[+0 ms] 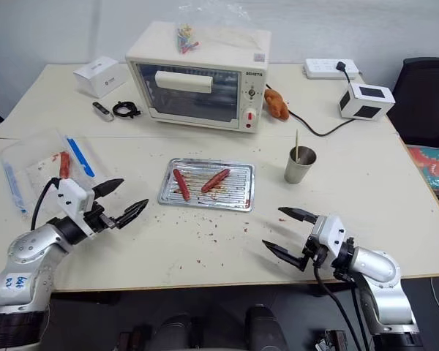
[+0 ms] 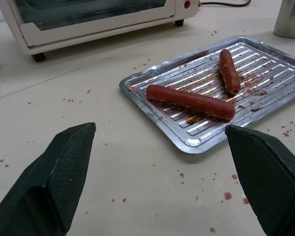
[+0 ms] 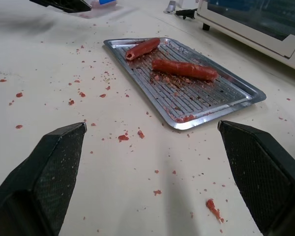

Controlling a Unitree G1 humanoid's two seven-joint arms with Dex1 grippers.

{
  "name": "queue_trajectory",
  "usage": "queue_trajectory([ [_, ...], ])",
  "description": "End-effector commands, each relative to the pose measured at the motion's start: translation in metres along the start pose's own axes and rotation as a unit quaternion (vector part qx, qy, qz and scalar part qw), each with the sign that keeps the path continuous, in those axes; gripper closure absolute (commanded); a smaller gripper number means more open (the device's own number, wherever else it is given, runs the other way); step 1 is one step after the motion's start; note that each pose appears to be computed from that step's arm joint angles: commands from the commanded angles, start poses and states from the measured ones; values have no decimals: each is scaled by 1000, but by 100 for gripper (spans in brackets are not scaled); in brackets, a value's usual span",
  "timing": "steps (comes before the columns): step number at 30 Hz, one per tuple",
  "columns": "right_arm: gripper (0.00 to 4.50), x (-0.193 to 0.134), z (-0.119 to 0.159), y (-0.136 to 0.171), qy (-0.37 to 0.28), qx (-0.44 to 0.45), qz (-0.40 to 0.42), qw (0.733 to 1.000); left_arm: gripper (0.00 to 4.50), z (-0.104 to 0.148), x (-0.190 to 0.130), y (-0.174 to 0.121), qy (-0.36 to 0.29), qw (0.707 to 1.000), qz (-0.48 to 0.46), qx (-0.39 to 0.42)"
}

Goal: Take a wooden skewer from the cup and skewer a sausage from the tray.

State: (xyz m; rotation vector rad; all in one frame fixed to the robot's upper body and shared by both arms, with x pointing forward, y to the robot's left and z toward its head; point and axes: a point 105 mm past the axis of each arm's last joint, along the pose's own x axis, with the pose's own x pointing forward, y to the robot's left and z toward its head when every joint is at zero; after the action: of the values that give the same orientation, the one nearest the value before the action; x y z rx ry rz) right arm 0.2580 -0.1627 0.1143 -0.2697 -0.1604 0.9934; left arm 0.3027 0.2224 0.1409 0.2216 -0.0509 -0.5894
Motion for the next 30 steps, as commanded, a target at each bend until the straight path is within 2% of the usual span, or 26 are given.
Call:
queue_trajectory([
  [1, 0, 1, 11, -1, -19, -19, -10, 1000, 2, 5, -3, 4, -8, 1000, 9, 22],
  [4, 0, 0, 19, -8, -27, -25, -18, 999, 2, 17, -6, 3, -49, 999, -6, -16],
  [6, 0, -5, 27, -18, -31, -35, -34, 998, 2, 30, -15, -5, -73, 995, -66, -30],
  [10, 0, -34, 34, -43, -14, -54, -87, 995, 2, 48, -34, -11, -67, 987, -149, 8],
  [13, 0, -62, 30, -58, 18, -68, -122, 990, 2, 53, -44, -14, -46, 979, -197, -6],
  [17, 0, -79, 31, -67, 46, -90, -124, 987, 2, 61, -46, -9, -66, 977, -198, -31],
  [20, 0, -73, 45, -75, 49, -103, -106, 988, 2, 62, -41, -11, -78, 976, -198, -39],
  [23, 0, -56, 64, -86, 87, -92, -59, 990, 2, 56, -34, -20, -72, 974, -211, -48],
  [27, 0, -37, 77, -102, 178, -93, -12, 980, 2, 49, -29, -28, -63, 972, -222, -50],
  [30, 0, -21, 81, -114, 220, -112, 0, 969, 2, 47, -25, -30, -64, 973, -218, -46],
])
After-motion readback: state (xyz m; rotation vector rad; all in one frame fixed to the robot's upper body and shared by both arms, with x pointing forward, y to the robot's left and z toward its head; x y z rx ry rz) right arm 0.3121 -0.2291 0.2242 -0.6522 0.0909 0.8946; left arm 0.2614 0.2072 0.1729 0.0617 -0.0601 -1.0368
